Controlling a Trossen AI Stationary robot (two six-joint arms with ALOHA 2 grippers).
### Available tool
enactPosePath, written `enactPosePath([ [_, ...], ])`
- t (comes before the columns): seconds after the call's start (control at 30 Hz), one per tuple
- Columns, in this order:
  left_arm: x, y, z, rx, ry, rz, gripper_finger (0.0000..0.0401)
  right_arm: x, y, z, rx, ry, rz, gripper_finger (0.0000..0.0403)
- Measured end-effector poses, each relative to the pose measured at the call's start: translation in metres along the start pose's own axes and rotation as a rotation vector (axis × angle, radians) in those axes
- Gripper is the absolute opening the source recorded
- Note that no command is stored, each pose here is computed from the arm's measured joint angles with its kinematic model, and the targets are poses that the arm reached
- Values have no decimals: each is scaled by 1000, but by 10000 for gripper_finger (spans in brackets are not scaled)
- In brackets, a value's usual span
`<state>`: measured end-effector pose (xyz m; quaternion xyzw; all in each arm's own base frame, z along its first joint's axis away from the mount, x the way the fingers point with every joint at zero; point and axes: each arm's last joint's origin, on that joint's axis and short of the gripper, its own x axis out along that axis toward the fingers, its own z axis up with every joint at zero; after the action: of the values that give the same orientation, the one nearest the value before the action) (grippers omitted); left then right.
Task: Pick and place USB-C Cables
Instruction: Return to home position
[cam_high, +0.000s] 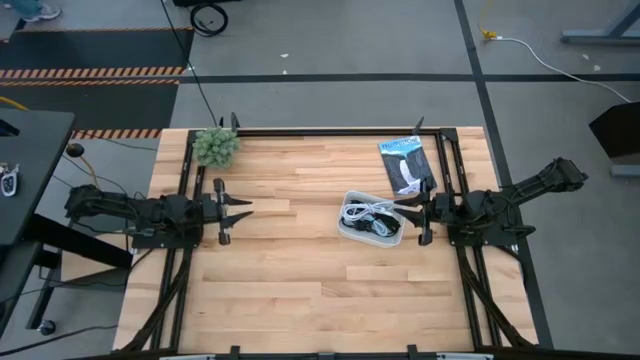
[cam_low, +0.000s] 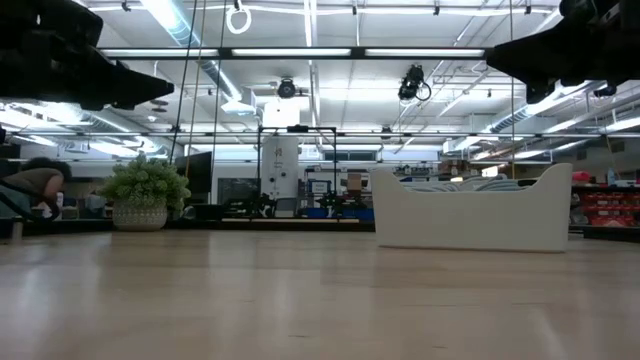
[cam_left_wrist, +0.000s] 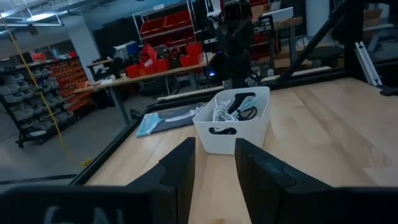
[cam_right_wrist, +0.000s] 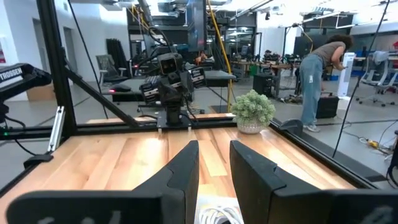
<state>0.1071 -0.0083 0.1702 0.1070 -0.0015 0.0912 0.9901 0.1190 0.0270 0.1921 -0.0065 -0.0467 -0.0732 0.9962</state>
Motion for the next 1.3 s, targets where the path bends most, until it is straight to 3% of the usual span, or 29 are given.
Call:
enactPosePath([
  [0.8, 0, 0, 0, 0, 2, 0, 121, -1, -2, -2, 10, -8, -9, 96],
  [0.93, 0, 0, 0, 0, 3, -1, 121, -5, -5, -17, -14, 38, -15, 96],
  [1.1, 0, 0, 0, 0, 2, -1, 121, -13, -9, -39, -116, 246, -17, 96],
  [1.3, 0, 0, 0, 0, 2, -1, 121, -14, -10, -37, -119, 228, -11, 96],
])
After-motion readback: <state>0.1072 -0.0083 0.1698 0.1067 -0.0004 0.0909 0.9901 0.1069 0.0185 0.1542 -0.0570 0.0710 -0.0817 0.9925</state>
